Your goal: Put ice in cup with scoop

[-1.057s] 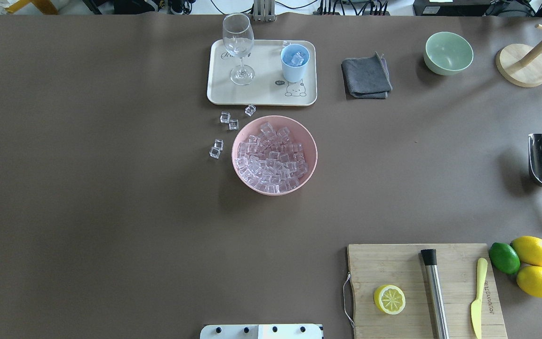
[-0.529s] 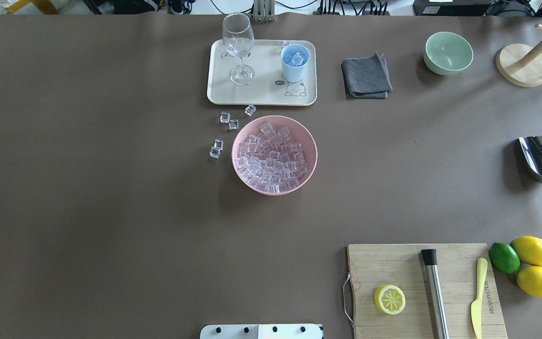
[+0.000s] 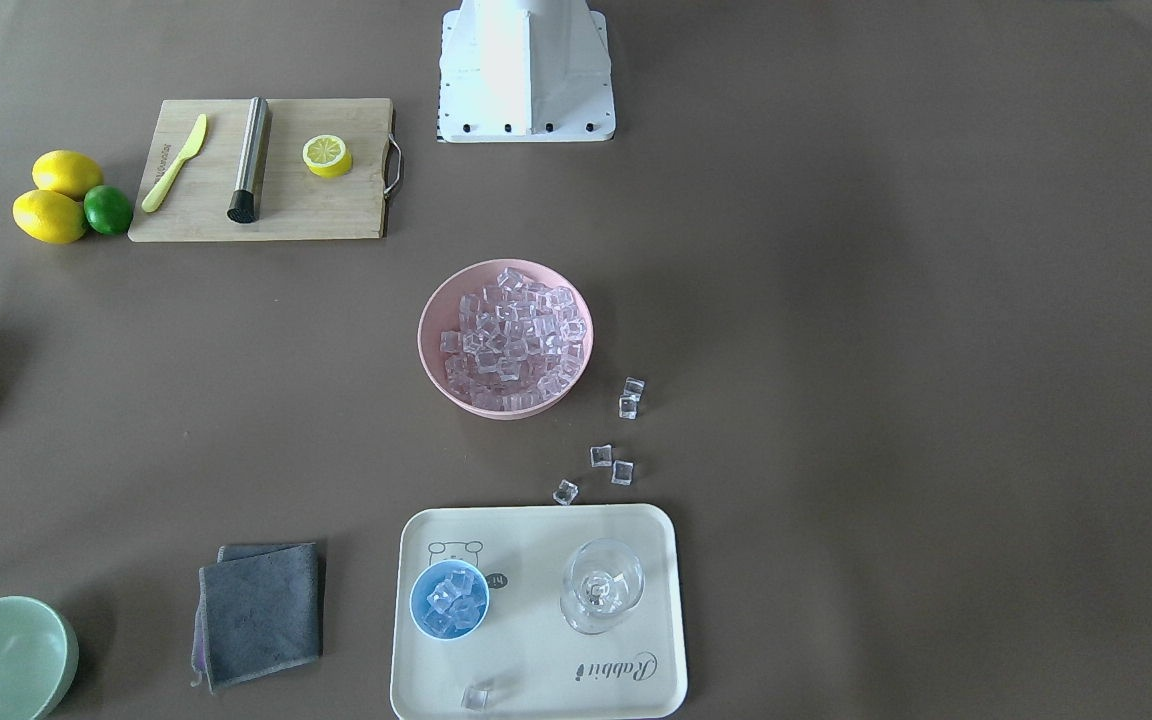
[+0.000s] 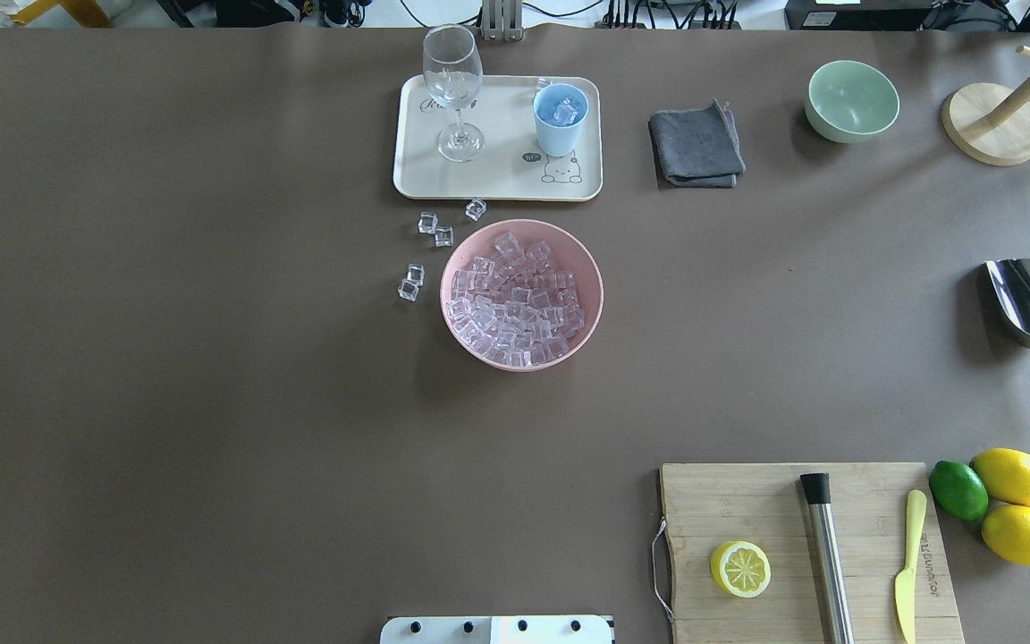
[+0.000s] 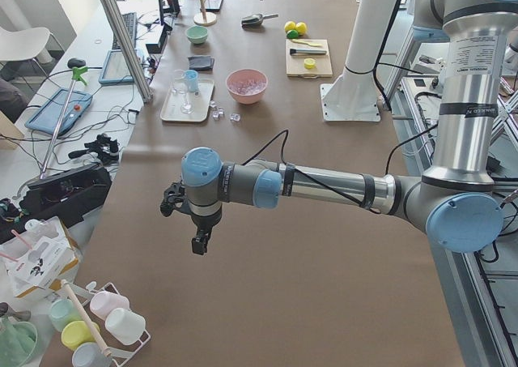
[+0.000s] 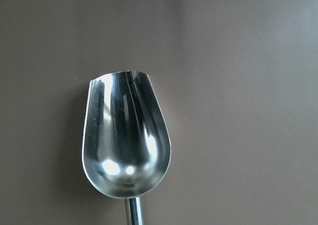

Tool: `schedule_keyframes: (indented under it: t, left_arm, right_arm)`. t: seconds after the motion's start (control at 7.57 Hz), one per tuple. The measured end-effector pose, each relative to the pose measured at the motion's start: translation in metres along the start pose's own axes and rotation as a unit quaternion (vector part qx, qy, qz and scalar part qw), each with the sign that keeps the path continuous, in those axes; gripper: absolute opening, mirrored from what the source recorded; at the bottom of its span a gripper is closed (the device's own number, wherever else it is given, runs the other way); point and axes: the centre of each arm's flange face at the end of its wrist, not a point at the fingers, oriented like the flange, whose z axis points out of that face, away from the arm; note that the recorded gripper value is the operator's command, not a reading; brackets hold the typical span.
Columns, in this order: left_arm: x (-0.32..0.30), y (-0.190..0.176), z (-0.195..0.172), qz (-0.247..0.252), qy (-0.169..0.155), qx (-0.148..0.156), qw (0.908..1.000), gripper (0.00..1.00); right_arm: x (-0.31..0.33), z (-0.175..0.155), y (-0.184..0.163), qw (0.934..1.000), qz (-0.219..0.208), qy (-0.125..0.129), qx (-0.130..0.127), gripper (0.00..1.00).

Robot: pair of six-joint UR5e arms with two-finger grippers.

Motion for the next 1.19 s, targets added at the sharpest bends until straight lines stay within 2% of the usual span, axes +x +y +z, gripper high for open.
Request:
schedule_keyframes:
  t: [0.4,1.19]
  left_arm:
    - [-0.001,0.000,0.000,0.000,0.000,0.000,1.0000,0.99]
    - [-0.001,0.000,0.000,0.000,0.000,0.000,1.0000,0.99]
  right_arm:
    - [0.036,-0.022,0.004,1.0000,-0.002,0.000,-0.004,1.00]
    - [0.061,-0.034,0.010,1.0000,-0.001,0.008,-0.002,1.00]
